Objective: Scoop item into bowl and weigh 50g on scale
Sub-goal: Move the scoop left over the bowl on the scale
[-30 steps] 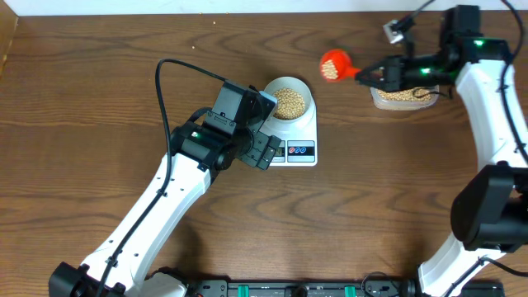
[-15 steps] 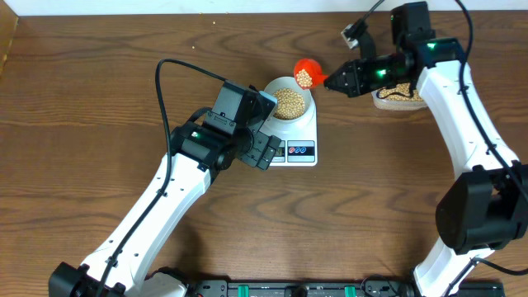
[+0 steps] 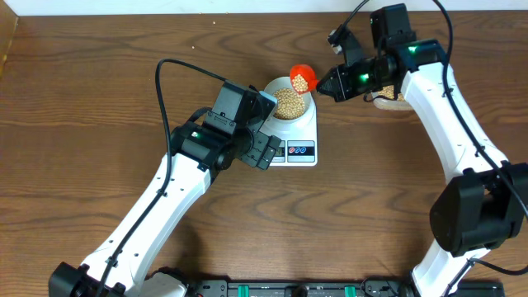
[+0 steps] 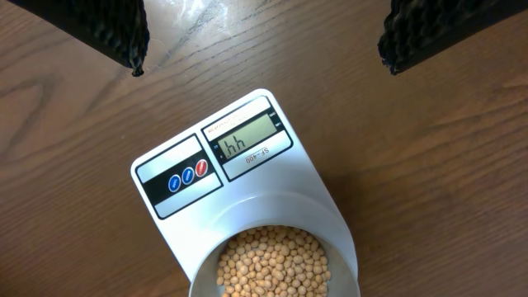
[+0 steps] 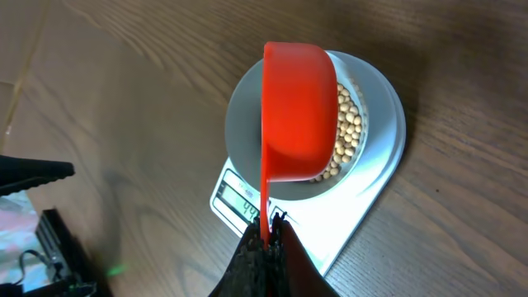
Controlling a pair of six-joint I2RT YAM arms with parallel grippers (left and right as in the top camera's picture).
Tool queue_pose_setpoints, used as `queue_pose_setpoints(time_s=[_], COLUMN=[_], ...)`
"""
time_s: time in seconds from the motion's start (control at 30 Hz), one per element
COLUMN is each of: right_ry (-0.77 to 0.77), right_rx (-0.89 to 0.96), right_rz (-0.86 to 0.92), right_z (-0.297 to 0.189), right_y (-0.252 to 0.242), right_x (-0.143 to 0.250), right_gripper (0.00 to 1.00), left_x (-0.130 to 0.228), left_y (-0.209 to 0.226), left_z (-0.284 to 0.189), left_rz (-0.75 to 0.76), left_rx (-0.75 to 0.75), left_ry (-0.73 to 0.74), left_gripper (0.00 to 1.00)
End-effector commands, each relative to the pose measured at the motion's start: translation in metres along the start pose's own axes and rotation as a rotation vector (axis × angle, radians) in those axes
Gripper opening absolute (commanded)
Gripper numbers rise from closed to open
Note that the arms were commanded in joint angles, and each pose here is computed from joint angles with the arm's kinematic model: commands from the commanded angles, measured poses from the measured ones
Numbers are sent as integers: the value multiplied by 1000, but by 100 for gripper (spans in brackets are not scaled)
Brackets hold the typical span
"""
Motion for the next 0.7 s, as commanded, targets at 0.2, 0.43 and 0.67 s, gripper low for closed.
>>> queue_pose_setpoints(time_s=[0.2,0.43,0.67], right_ry=[70,105,117], right_rx=[123,184,190], right_rz=[-75,-119,-147], right_z=[15,23,28], right_y=[14,23,30], right_x=[0,0,-1], right_gripper=[1,1,1], left_x=[-1,-1,-1], left_y=[2,2,2], left_z=[-1,-1,-1], left_rz=[3,3,3], left_rx=[-10,-10,-10], left_ry=[-4,-3,-4], left_gripper=[92,91,92])
Point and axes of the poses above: each gripper's point midway between its finger pads, its own z axis out along the fingers, its own y axis along the line the jaws close on, x = y × z, the point moved 9 cm from there along -z, back along the fingers, and after that the axes turned 11 degrees about -z, right-handed, at the moved point
